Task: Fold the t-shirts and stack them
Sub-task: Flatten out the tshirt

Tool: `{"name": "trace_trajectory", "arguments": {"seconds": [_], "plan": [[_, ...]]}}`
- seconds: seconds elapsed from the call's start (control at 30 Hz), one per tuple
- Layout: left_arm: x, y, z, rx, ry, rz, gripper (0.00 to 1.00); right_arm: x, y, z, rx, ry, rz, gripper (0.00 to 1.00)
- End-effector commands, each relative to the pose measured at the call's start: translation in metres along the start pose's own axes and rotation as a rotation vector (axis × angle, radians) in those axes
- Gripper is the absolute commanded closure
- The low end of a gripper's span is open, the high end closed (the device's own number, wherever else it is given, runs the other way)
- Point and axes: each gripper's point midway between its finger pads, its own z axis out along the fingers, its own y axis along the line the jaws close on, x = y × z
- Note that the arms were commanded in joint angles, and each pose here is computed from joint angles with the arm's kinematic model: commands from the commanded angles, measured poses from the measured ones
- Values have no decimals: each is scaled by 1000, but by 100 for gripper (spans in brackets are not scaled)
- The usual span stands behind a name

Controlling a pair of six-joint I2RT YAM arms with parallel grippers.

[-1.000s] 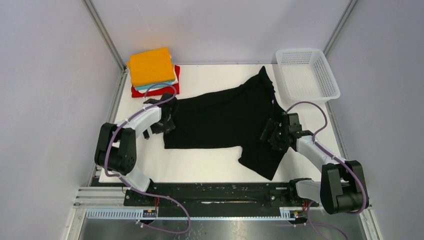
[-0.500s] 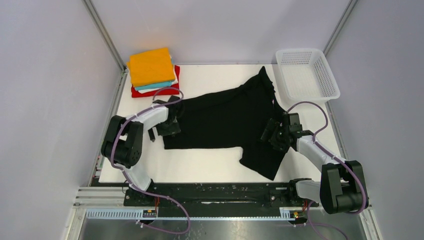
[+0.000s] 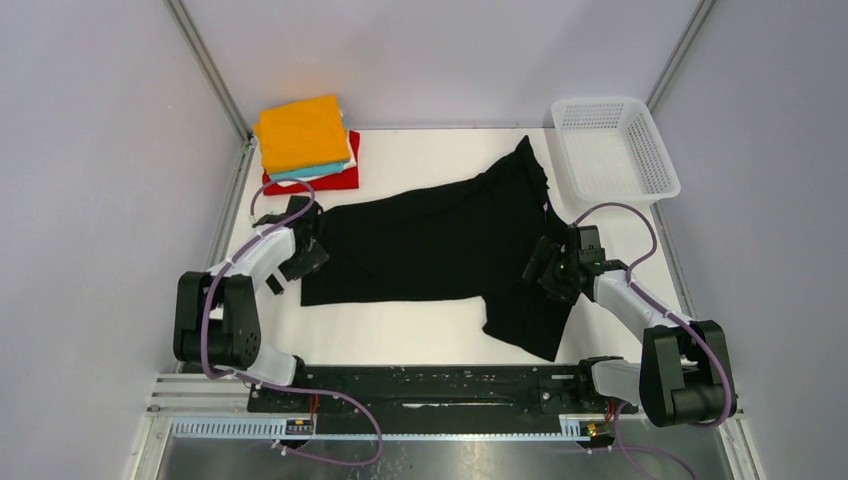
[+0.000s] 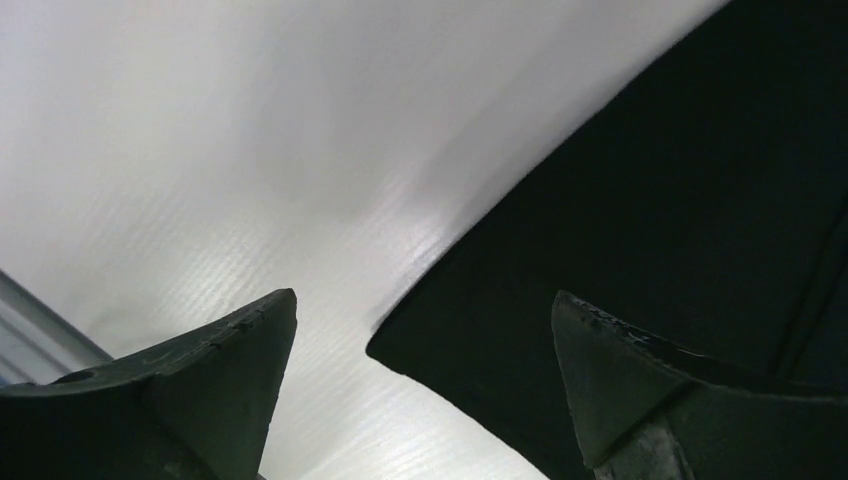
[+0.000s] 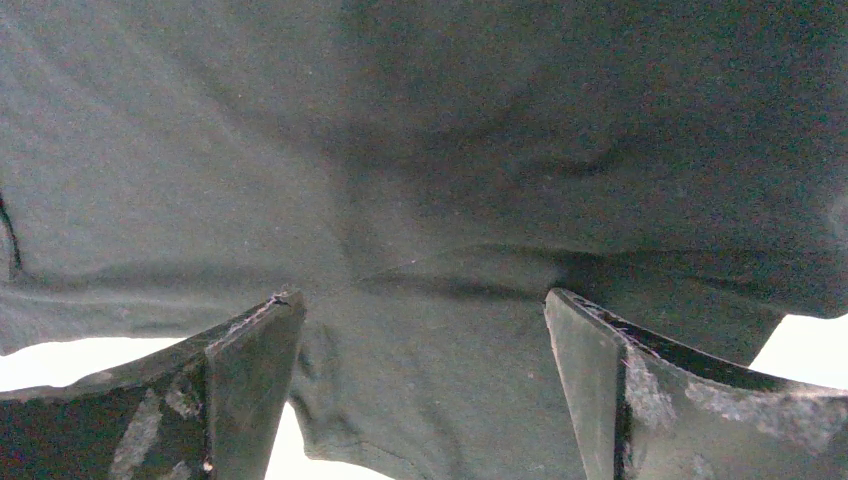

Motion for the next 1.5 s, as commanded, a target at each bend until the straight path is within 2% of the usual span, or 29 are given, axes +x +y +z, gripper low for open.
{"name": "trace_trajectory", "arguments": {"seconds": [0.0, 0.17, 0.27, 0.5, 0.9, 1.07, 1.1, 1.17, 1.33, 1.47], "plan": [[12, -14, -8, 139, 22, -43, 1, 16, -29, 1, 119, 59, -7, 1], [36, -8, -6, 174, 68, -98, 9, 16, -27, 1, 113, 60, -7, 0], [48, -6, -4, 197, 89, -119, 21, 16, -27, 1, 110, 61, -7, 1], [47, -7, 5, 155, 90, -130, 45, 17, -27, 0, 108, 61, -9, 0], [42, -9, 21, 107, 94, -124, 55, 17, -27, -2, 105, 57, -13, 1], [36, -26, 29, 142, 124, -121, 75, 18, -28, -4, 105, 52, -18, 1], [35, -26, 30, 137, 121, -118, 80, 17, -27, -5, 101, 48, -19, 0], [30, -26, 32, 121, 111, -122, 99, 17, -26, -6, 97, 43, -23, 1], [26, -38, 26, 194, 107, -119, 100, 14, -23, -16, 81, 20, -61, 1], [22, -36, 16, 241, 74, -135, 100, 14, -14, -39, 69, 8, -118, 0]]}}
